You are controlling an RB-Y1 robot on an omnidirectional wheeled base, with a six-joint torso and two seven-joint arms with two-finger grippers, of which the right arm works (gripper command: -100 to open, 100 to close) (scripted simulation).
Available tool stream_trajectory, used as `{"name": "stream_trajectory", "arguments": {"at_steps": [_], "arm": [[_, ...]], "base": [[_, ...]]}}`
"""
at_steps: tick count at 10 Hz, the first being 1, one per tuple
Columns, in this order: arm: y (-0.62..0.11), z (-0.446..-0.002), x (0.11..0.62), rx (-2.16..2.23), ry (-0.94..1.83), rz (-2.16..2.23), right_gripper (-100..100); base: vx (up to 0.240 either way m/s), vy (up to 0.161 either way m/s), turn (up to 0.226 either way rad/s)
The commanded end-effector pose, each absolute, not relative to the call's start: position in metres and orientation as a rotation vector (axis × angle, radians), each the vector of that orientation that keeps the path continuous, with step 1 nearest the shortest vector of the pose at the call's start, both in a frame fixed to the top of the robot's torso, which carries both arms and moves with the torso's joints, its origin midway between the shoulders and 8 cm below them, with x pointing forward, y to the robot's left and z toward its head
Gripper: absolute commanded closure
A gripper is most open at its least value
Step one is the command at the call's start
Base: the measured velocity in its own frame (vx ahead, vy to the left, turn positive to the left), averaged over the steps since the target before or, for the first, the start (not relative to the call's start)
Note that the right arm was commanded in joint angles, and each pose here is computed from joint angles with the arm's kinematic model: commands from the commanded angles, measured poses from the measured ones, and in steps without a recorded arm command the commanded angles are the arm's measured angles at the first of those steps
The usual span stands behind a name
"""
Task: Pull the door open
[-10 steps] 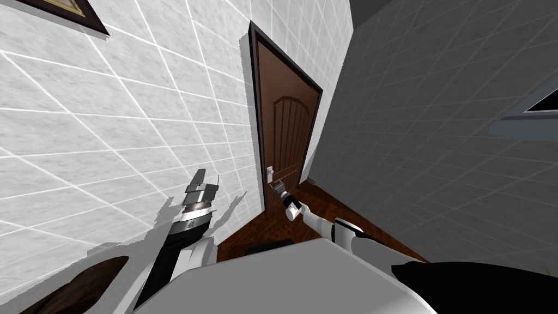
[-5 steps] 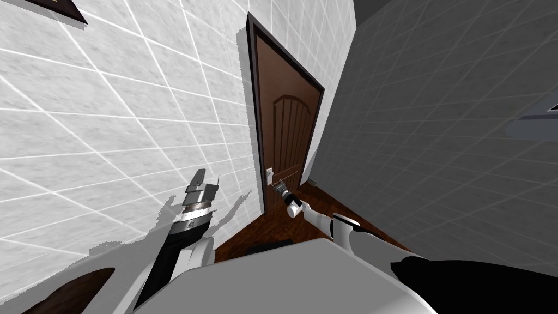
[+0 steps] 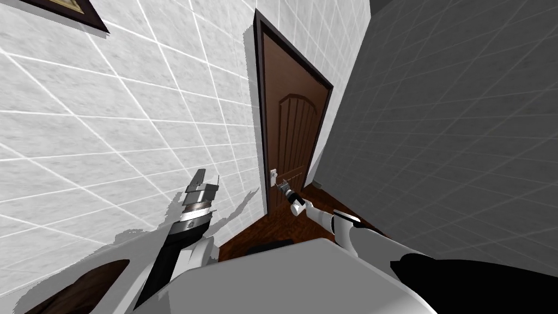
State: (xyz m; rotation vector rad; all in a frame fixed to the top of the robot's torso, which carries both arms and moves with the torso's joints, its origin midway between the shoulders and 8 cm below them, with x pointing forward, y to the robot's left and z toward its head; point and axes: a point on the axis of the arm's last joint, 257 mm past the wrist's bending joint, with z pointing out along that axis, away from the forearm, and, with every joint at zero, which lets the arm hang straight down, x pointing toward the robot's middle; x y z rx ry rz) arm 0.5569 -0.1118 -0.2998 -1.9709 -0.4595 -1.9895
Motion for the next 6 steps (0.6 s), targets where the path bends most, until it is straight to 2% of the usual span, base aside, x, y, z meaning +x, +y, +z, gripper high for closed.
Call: {"name": "stream_trajectory", "arguments": {"at_steps": [1,2,4,5,6], "arm": [[-0.134,-0.299,0.558,-1.989,-0.427,-2.003,-100],[-0.134,-0.299,0.558,-1.989,-0.427,-2.003,-100],[-0.180,-0.301,0.563,-2.026,-0.372,-2.035,-100],[-0.196,-0.301,0.565,-2.038,-0.353,-2.047,-100],[-0.225,-0.300,0.567,-2.057,-0.319,-2.071,-100]], "base": [[0.074,0.107,0.137],[0.055,0.079,0.023],[0.103,0.095,0.296],[0.118,0.090,0.167],[0.114,0.101,0.284]]}}
